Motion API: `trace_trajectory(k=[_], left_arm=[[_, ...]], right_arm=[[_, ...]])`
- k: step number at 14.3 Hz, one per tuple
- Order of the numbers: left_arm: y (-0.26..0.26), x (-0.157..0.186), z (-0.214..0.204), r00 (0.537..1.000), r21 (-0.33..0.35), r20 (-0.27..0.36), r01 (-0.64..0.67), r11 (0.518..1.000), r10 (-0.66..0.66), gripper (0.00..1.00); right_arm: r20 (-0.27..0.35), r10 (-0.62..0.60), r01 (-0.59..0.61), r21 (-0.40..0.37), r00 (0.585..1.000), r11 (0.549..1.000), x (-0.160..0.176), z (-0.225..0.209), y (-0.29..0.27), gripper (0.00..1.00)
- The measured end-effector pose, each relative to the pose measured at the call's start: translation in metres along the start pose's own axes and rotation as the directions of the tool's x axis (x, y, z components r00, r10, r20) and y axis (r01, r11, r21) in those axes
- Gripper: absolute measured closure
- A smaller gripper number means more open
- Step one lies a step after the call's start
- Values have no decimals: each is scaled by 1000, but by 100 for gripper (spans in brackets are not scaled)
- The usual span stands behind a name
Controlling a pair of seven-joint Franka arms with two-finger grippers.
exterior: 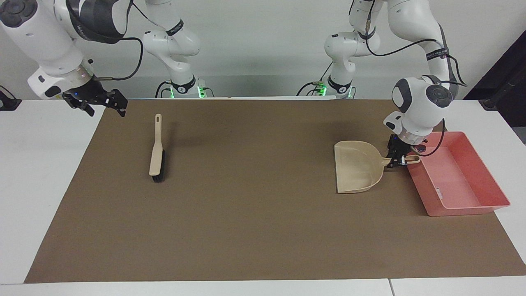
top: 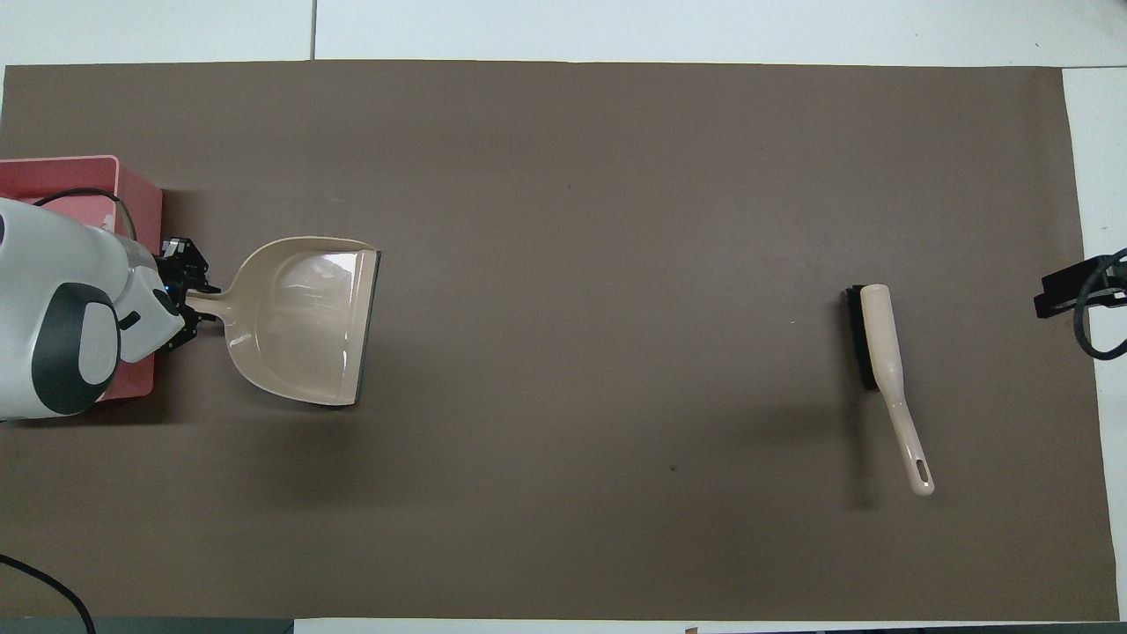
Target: Clean e-waste and dump in bin
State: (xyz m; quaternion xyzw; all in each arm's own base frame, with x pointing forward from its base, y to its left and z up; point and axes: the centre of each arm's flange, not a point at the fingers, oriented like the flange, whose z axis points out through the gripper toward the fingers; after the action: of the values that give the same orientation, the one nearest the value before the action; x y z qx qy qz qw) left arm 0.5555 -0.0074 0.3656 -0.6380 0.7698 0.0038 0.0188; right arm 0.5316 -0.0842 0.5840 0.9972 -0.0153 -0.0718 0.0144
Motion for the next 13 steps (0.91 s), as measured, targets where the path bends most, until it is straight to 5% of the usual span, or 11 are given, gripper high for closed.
trace_trajectory(k=[7, 13], left_arm=[[-2, 21, 2, 993, 6, -2, 121, 993, -121, 64], [9, 22, -58, 935, 27, -6, 355, 935, -355, 2]], right_arm=[[-41, -5, 5, -2, 999, 1000, -19, -27, -4, 1], [-43, -7, 7, -3, 999, 1000, -17, -26, -5, 1]])
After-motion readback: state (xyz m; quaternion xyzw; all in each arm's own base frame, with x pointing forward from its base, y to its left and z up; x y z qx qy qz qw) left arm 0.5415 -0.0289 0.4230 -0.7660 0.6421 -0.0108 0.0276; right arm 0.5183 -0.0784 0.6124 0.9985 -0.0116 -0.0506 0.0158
